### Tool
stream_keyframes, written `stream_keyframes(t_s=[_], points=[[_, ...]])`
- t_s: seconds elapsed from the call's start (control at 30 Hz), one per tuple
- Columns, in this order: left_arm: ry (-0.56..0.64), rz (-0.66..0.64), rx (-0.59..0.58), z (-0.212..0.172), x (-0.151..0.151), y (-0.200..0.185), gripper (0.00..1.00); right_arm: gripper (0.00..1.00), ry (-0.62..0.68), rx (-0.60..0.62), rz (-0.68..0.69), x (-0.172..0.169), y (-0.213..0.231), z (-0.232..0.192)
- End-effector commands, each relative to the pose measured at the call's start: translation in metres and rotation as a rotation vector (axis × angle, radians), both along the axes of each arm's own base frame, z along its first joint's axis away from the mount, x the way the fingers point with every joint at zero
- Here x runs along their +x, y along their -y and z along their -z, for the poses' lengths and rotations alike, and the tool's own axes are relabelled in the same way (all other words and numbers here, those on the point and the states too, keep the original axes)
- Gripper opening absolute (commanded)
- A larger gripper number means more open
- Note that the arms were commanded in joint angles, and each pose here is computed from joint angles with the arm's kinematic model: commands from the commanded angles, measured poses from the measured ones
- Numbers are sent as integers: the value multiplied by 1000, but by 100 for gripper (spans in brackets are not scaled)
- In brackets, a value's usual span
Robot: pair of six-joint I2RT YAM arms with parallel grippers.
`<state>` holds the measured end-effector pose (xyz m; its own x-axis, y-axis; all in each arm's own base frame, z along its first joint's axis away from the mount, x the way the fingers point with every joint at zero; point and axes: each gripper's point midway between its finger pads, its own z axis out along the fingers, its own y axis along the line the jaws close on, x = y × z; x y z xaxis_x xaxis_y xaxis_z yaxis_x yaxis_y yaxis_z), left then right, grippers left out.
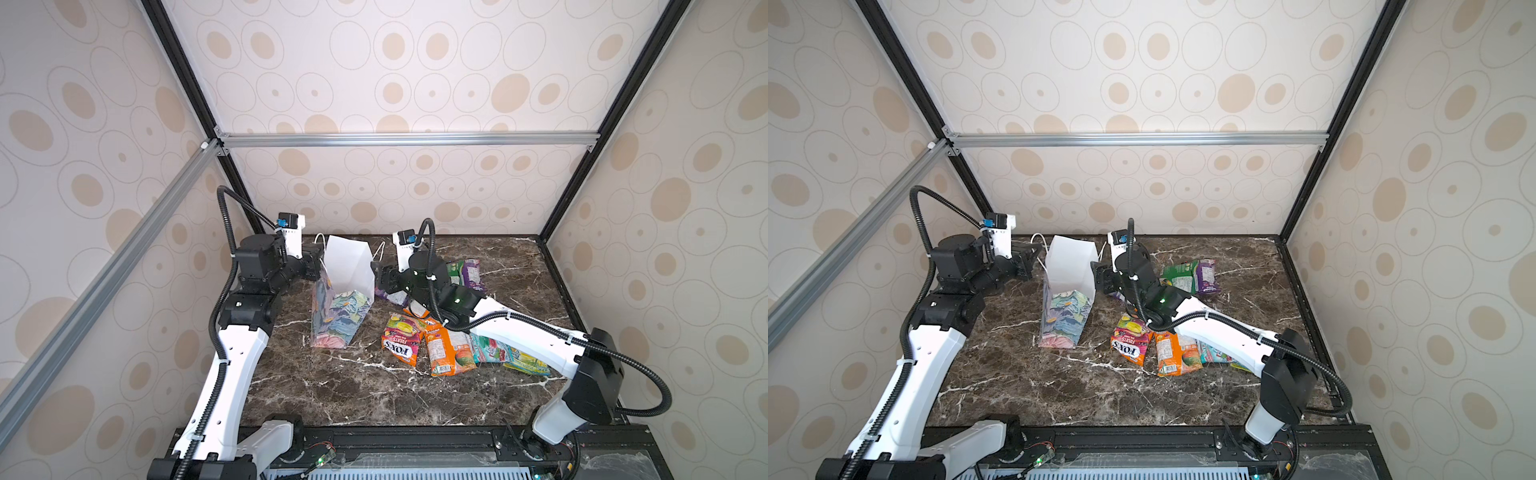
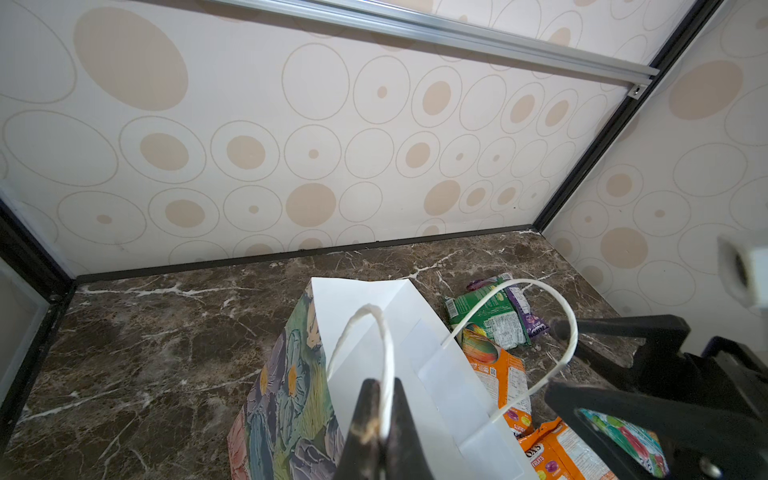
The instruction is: Place the snacks into the paper bag
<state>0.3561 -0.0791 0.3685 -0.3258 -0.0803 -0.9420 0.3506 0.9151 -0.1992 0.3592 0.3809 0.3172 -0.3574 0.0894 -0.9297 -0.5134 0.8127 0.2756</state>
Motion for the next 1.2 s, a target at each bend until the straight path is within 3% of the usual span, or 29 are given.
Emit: stream_keyframes(t_s=[0.0, 0.07, 0.13, 0.23, 0.8, 1.0, 1.1, 1.17], points=[[42, 7, 18, -9, -4, 0, 0, 52, 27, 8, -40, 1, -12, -10], [44, 4, 19, -9, -4, 0, 0, 40, 26, 15, -56, 1, -16, -11], [50, 4, 22, -11, -5, -1, 0, 16, 31, 29, -67, 1, -19, -14], [64, -4, 23, -14, -8, -2, 0, 0, 34, 50, -82, -3, -20, -19], [50, 5, 9, -6, -8, -1, 0, 0, 75, 71, -124, -41, -4, -55], [39, 4, 11, -2, -7, -1, 0, 0, 27, 45, -125, -49, 0, -31], [32, 8, 13, 1, -7, 0, 0, 4, 12, 33, -131, -52, -3, -20], [28, 8, 16, 2, -7, 0, 0, 15, 9, 25, -136, -53, -5, -16]])
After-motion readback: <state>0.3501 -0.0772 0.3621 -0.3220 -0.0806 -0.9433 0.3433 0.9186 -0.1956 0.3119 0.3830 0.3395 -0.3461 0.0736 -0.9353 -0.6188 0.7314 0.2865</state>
